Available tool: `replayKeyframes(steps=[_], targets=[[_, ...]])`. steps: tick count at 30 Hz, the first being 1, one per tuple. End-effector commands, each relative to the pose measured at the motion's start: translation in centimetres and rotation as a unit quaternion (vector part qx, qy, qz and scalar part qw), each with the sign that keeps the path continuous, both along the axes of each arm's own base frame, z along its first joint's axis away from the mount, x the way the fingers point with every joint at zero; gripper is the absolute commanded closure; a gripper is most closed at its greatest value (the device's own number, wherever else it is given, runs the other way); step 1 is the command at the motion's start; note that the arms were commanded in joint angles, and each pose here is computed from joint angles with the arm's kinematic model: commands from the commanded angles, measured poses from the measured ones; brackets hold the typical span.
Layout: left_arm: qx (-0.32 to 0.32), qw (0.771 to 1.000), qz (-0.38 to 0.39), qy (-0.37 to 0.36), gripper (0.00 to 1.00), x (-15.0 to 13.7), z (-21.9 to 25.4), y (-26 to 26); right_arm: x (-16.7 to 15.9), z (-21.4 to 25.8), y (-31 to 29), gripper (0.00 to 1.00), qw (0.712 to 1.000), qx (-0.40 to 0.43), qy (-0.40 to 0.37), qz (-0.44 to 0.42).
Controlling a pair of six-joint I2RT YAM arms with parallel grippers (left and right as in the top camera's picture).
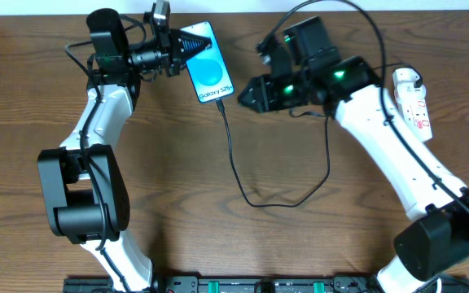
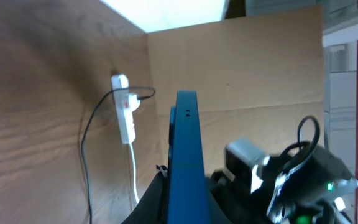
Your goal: Plug charger to phone and switch on socket
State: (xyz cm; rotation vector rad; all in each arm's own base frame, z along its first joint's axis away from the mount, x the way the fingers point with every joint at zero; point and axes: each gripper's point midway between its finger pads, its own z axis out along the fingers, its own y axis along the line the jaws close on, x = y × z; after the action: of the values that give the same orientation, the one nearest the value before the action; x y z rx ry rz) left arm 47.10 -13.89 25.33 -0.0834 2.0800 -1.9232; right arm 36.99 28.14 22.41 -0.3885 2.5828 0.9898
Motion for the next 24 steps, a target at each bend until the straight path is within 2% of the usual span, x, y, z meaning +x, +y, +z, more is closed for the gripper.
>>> replayKeyframes(steps=[1,9,17,24], targets=[[0.011,0.999,-0.02,-0.039,0.93,-0.8,0.1,0.1,0.7,2.5,-2.2,0.53,0.999,0.005,-0.033,-0.017],[0.045,0.999,-0.012,-0.002,0.93,-1.4,-3.9,-0.4,1.6,1.4,-4.9,0.5,0.998,-0.03,-0.023,-0.054],[0.168,0.984,0.007,0.061,0.93,-3.1,-10.6,-1.4,1.6,0.5,-6.1,0.46,0.995,-0.065,-0.02,-0.069],[0.187,0.979,-0.025,0.08,0.93,-3.8,-14.3,-3.5,1.5,0.4,-6.2,0.47,0.995,-0.07,-0.019,-0.071]])
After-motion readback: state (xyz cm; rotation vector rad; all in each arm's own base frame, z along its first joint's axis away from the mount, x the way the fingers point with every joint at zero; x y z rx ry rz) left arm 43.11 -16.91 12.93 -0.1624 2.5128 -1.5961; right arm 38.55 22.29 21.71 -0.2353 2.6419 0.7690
